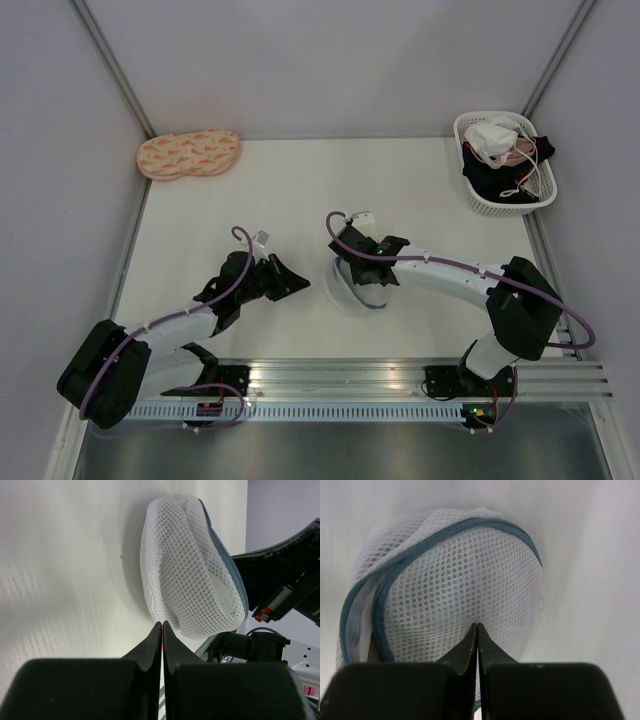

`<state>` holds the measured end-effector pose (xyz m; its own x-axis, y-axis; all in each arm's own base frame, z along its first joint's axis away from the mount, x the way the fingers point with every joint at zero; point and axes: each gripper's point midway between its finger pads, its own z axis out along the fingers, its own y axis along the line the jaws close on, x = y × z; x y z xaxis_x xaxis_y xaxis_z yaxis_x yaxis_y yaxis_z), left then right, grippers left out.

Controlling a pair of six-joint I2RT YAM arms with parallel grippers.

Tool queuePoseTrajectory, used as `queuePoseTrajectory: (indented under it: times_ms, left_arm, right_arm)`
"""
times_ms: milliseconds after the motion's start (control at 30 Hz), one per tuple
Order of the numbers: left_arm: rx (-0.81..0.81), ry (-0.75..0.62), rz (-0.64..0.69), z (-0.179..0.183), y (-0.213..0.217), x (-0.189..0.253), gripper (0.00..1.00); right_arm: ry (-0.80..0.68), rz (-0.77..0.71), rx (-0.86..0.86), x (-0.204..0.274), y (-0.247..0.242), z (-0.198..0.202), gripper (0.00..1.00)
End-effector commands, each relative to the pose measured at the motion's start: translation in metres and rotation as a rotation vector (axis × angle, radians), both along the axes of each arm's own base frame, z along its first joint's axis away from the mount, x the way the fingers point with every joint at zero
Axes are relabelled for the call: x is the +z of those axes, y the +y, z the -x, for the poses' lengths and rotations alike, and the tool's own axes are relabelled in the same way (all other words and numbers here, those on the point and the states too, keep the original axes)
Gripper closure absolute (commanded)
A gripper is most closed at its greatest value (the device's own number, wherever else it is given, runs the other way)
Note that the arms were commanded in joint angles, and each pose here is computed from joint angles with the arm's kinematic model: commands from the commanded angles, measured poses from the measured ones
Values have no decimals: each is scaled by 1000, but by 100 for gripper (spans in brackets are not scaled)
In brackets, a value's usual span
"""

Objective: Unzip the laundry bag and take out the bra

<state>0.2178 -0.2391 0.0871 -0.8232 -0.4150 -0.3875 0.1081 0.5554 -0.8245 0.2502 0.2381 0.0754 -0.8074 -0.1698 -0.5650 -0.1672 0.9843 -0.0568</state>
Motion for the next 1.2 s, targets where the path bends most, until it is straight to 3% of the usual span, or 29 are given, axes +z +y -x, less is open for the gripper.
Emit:
queuePoseTrajectory:
  times_ms: [0, 233, 367, 567, 767, 867, 933, 1100, 1167]
  left_arm:
    - [28, -16, -15, -1, 5, 0, 98]
    - [9, -72, 82, -1, -3, 41, 98]
    - [-6, -133, 97, -9, -9, 79, 98]
    - [-23, -140, 88, -9, -14, 98, 98]
    - [-50, -123, 65, -8, -23, 97, 98]
    - [-56, -125, 55, -7, -25, 97, 98]
    - [-58, -125, 51, -7, -27, 97, 98]
    - [-73, -117, 43, -7, -32, 93, 98]
    - [-81, -121, 43, -8, -35, 94, 98]
  right_arm:
    - [27, 68, -48, -18, -28, 6, 100]
    - [30, 90, -87, -25, -45, 9, 99]
    - [-80, 236, -195, -4, -80, -3, 99]
    - [-217, 478, -333, 40, -133, -5, 99]
    - [-261, 518, -386, 53, -146, -3, 100]
    - [-305, 475, -412, 72, -148, -2, 100]
    - [-285, 367, -362, 78, -136, -1, 98]
    - [-192, -117, -56, 80, -45, 4, 38]
    - [-154, -273, 54, 84, -11, 11, 29]
